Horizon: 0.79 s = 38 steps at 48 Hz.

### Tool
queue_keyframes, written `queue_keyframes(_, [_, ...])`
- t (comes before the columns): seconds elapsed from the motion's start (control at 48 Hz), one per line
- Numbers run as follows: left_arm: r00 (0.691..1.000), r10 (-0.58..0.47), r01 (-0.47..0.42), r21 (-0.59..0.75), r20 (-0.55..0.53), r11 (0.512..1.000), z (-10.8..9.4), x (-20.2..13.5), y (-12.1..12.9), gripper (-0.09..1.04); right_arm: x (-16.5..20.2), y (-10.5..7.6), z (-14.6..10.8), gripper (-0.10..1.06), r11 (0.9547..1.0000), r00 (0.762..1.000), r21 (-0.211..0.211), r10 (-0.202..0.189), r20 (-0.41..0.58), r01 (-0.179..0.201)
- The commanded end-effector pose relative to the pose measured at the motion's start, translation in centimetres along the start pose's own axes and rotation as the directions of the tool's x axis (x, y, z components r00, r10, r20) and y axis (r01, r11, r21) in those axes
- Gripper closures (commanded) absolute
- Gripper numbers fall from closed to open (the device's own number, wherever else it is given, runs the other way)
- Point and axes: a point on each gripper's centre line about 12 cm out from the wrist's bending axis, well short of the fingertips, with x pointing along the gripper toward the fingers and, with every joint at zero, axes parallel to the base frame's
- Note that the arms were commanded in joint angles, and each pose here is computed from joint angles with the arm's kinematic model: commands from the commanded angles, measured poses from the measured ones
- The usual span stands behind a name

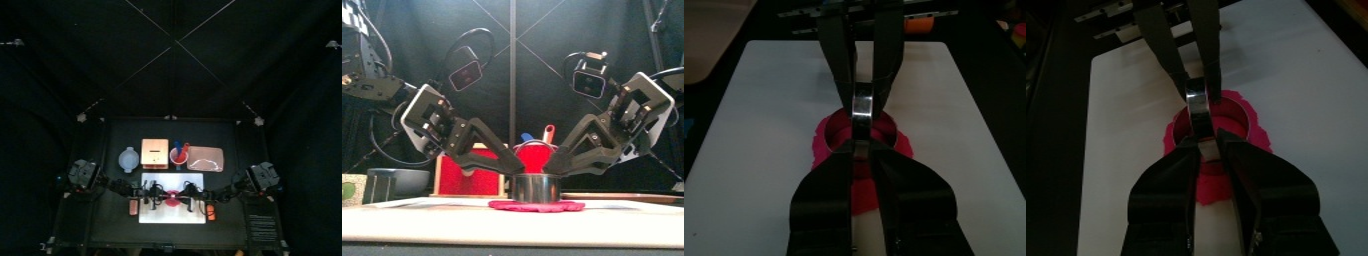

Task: Get the cutter from the drawer then cut the dough then place the extra dough in the bowl
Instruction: Cut the dough

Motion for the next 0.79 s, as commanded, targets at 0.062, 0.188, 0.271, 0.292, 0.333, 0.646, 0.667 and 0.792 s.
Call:
queue_keyframes(0.062, [0.997, 0.01, -0.011, -0.009, -0.074, 1.0, -1.4, -0.1, 0.4, 0.48, 0.3, -0.4, -0.3, 0.38, 0.9999, 0.999, 0.005, -0.012, -0.038, 0.012])
queue_keyframes(0.188, [0.996, 0.008, -0.01, -0.013, -0.093, 1.0, -1.5, -0.1, 0.4, 0.48, 0.4, -0.7, -0.3, 0.38, 0.9999, 0.999, 0.003, -0.016, -0.05, 0.016])
queue_keyframes(0.271, [0.995, 0.012, -0.014, -0.019, -0.096, 1.0, -1.4, -0.1, 0.5, 0.48, 0.4, -0.7, -0.3, 0.38, 0.9999, 0.999, -0.002, -0.013, -0.052, 0.013])
queue_keyframes(0.292, [0.995, 0.011, -0.013, -0.019, -0.097, 1.0, -1.3, -0.1, 0.5, 0.48, 0.4, -0.8, -0.3, 0.38, 0.9999, 0.999, -0.002, -0.015, -0.052, 0.015])
queue_keyframes(0.333, [0.995, 0.014, -0.016, -0.022, -0.097, 1.0, -1.3, -0.1, 0.6, 0.48, 0.4, -0.9, -0.3, 0.38, 0.9999, 0.999, -0.003, -0.016, -0.052, 0.016])
queue_keyframes(0.646, [0.991, 0.03, -0.035, -0.038, -0.13, 0.999, -1.4, -0.1, 1.5, 0.49, 0.5, -1.7, -0.4, 0.38, 0.9996, 0.998, -0.009, -0.028, -0.057, 0.027])
queue_keyframes(0.667, [0.991, 0.03, -0.035, -0.038, -0.132, 0.999, -1.4, -0.1, 1.5, 0.48, 0.5, -1.7, -0.4, 0.38, 0.9996, 0.998, -0.01, -0.028, -0.059, 0.028])
queue_keyframes(0.792, [0.988, 0.034, -0.041, -0.043, -0.15, 0.998, -1.6, -0.1, 1.6, 0.48, 0.6, -1.8, -0.5, 0.38, 0.9995, 0.998, -0.007, -0.031, -0.062, 0.03])
